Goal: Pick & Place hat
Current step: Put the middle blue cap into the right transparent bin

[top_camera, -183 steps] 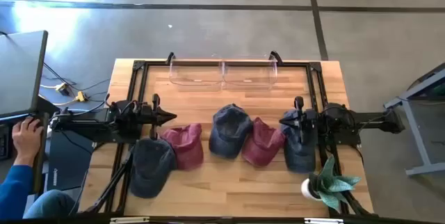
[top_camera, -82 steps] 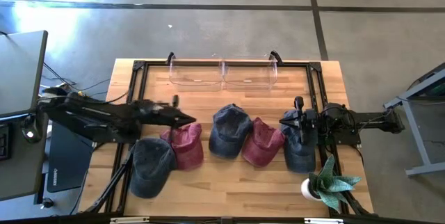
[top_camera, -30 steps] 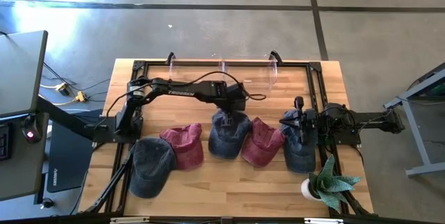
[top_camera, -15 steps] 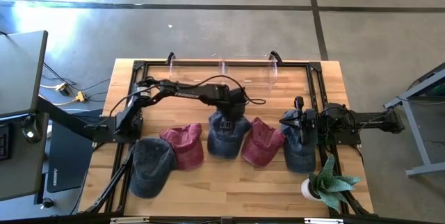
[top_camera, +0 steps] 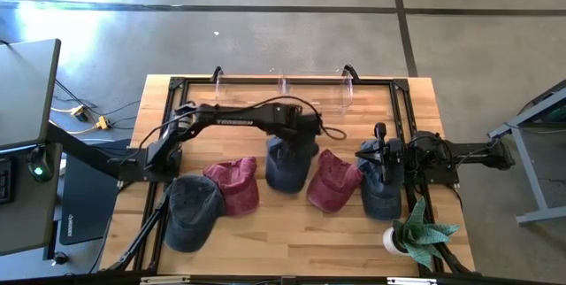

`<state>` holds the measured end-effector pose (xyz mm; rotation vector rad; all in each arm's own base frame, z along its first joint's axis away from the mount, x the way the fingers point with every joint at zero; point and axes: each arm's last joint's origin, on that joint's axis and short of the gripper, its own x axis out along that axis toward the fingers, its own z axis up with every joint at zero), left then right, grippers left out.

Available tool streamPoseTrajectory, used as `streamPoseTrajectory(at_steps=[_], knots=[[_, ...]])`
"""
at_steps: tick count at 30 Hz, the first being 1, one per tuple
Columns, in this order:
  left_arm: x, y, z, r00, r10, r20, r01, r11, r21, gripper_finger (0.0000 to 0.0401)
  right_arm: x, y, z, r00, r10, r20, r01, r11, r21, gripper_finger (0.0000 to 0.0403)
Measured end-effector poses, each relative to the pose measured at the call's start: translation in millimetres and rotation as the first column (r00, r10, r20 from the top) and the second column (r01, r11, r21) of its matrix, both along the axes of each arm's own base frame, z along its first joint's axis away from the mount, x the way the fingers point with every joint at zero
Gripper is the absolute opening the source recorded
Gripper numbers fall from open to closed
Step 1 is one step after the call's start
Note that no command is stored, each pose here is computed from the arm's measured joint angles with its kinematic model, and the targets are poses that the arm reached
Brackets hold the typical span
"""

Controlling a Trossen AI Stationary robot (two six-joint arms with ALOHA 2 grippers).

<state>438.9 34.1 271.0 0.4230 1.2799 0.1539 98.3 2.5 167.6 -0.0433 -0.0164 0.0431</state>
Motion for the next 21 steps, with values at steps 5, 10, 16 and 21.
streamPoseTrajectory(at_steps=[5, 10, 16, 21], knots=[[-3.0, -38.1, 47.1, 0.996, 0.021, 0.083, -0.046, 0.948, 0.315, 0.0011, 0.0, 0.0, 0.0, 1.000, 0.000, 0.000, 0.000, 1.000, 0.000, 0.0012], [-8.7, -85.0, 47.9, 0.991, 0.009, 0.133, -0.056, 0.932, 0.357, 0.0014, 0.0, 0.0, 0.1, 1.000, 0.000, 0.000, 0.000, 1.000, 0.000, 0.0012], [-4.9, -145.7, -21.9, 0.987, -0.093, 0.129, 0.072, 0.984, 0.165, 0.0013, 0.0, 0.0, 0.0, 1.000, 0.000, 0.000, 0.000, 1.000, 0.000, 0.0012], [-9.5, -177.9, -78.2, 0.968, -0.166, 0.188, 0.182, 0.981, -0.070, 0.0030, 0.0, 0.0, 0.1, 1.000, 0.000, 0.000, 0.000, 1.000, 0.000, 0.0012]])
